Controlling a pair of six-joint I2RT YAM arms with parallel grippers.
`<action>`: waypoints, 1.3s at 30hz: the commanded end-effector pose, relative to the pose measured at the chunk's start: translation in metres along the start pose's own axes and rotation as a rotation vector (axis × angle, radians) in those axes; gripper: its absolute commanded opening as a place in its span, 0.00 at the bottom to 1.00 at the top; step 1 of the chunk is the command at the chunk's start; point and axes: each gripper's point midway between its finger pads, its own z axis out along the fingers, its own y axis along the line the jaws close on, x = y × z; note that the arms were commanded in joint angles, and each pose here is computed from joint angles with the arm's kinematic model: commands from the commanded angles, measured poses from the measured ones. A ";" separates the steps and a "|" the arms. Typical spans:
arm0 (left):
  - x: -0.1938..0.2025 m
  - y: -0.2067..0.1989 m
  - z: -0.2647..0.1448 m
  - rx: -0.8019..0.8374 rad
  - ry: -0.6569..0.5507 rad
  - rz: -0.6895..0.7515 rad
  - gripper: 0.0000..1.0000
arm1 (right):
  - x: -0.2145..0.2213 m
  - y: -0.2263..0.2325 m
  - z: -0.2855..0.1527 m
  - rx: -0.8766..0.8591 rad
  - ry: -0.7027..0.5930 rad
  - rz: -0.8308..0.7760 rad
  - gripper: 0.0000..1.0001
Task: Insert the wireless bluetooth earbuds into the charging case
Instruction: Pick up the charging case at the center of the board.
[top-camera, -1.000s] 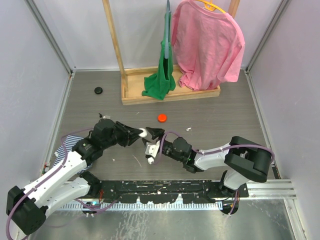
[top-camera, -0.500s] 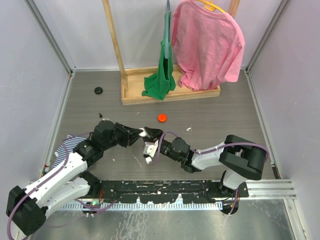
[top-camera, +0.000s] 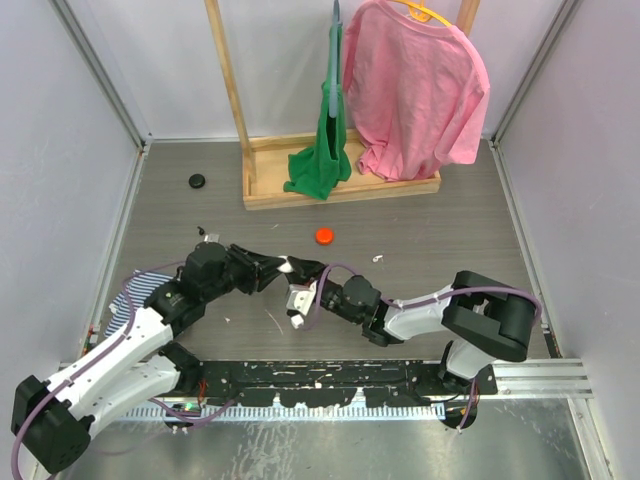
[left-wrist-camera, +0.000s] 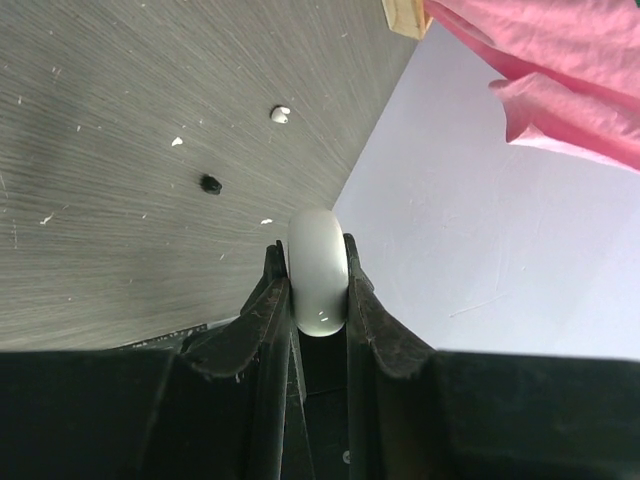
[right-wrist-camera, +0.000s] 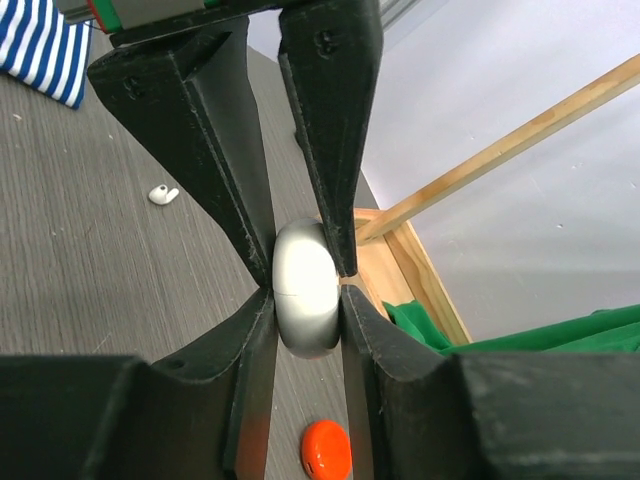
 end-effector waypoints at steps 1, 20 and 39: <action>-0.008 -0.031 -0.014 0.138 -0.062 0.122 0.22 | -0.028 -0.036 0.001 0.107 -0.076 0.103 0.19; 0.006 -0.070 -0.034 0.519 -0.127 0.832 0.73 | -0.034 -0.084 -0.041 0.066 -0.211 0.552 0.17; 0.052 -0.087 -0.030 0.788 0.038 1.397 0.71 | -0.047 -0.095 -0.071 -0.214 -0.310 0.984 0.17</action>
